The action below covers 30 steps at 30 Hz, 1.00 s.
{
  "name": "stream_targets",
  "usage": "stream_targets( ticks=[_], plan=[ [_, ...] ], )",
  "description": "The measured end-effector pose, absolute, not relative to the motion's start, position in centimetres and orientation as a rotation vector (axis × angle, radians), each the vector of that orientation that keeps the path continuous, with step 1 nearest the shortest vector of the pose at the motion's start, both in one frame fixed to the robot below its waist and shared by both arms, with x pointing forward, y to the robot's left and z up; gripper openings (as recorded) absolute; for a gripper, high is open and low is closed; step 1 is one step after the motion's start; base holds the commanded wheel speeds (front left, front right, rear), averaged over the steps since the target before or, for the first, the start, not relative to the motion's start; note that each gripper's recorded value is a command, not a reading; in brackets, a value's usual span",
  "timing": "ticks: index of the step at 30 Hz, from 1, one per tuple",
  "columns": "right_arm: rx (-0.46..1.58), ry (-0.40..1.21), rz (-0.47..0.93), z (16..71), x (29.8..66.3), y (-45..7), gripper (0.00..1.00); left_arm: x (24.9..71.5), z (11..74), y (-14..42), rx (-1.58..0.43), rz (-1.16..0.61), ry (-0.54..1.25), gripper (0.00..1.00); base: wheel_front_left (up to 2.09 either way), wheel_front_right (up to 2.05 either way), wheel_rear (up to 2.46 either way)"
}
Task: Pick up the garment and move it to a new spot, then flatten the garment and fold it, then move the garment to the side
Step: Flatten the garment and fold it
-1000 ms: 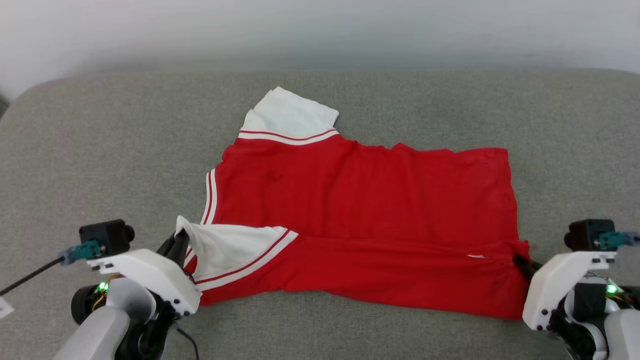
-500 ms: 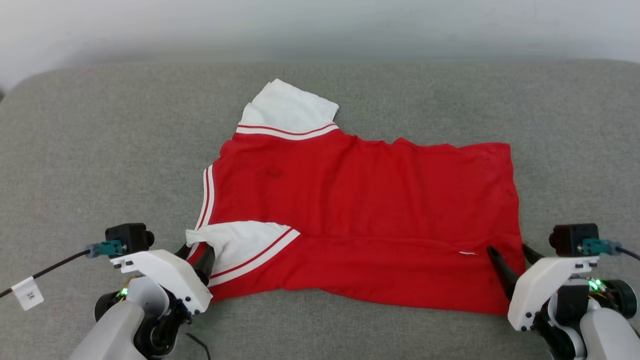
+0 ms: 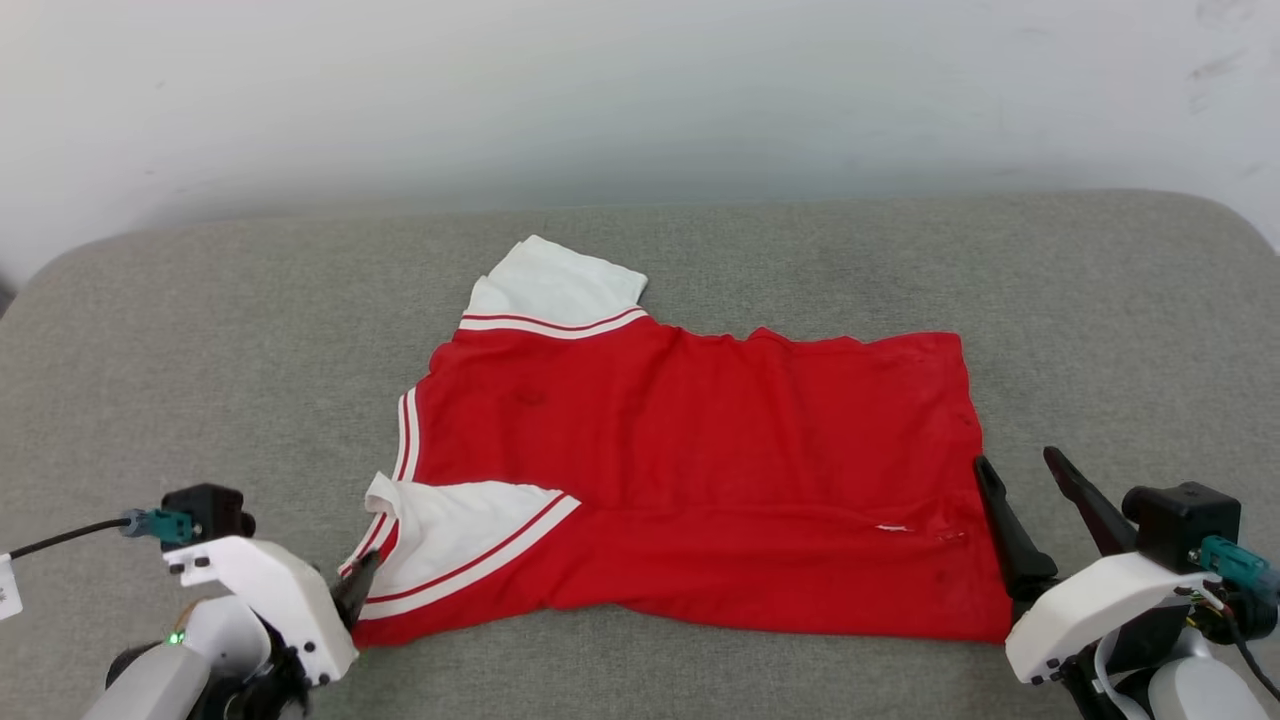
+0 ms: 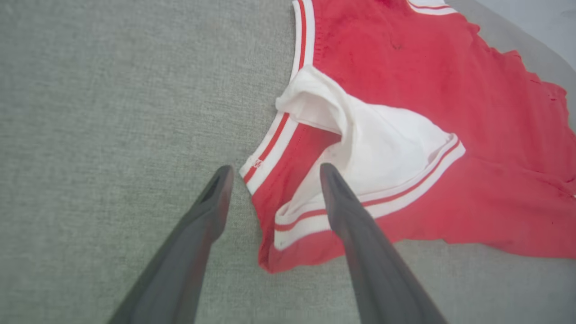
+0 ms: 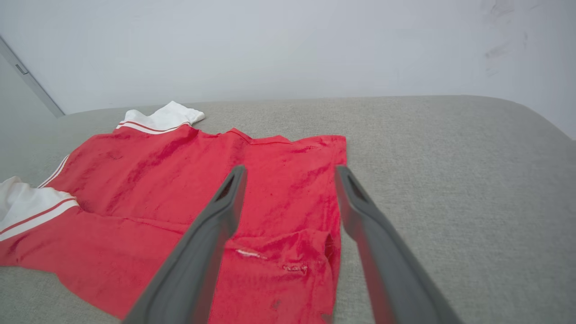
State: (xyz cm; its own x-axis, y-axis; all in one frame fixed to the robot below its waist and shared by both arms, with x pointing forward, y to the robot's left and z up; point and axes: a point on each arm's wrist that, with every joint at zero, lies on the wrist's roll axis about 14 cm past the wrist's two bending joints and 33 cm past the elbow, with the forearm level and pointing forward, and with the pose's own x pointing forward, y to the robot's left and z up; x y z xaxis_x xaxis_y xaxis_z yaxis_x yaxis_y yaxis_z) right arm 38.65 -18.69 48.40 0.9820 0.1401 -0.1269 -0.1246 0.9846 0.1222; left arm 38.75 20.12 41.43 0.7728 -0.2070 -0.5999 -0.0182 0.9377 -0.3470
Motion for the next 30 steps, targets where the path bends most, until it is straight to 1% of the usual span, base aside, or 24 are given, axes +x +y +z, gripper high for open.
stream_targets(
  ticks=[5,12,16,17,18,19,24,26,30],
  plan=[
    [0.112,0.103,0.138,49.1,38.6,-18.3,1.0,35.8,39.2,19.6,-0.326,-0.135,0.907,1.0,0.0,0.0,0.0],
    [0.107,0.085,0.128,49.1,39.6,-18.2,1.0,36.4,37.6,19.3,-0.343,-0.126,1.015,1.0,0.0,0.0,0.0],
    [0.104,0.102,0.106,48.5,39.9,-18.8,1.0,36.7,36.6,18.4,-0.35,-0.172,1.102,1.0,0.0,0.0,0.0],
    [0.104,0.102,0.106,48.5,39.9,-18.8,1.0,36.7,36.6,18.4,-0.35,-0.172,1.102,0.46,0.0,0.0,0.0],
    [0.102,0.106,0.101,48.3,39.9,-18.9,1.0,36.7,36.4,18.3,-0.35,-0.179,1.119,0.33,0.0,0.0,0.0],
    [0.102,0.124,0.09,47.9,39.8,-19.2,1.0,36.8,36.2,18.1,-0.341,-0.193,1.133,0.0,0.0,0.0,0.0],
    [0.115,0.19,0.061,46.9,39.2,-20.2,1.0,37.1,36.7,17.0,-0.366,-0.216,1.07,0.0,0.0,0.0,0.0],
    [0.149,0.279,0.045,45.4,38.4,-20.7,1.0,37.1,37.1,17.3,-0.355,-0.21,1.026,0.0,0.0,0.0,0.0],
    [0.185,0.554,0.015,41.4,36.2,-22.1,1.0,37.2,38.7,17.4,-0.349,-0.212,0.93,0.0,0.0,0.0,0.0]
  ],
)
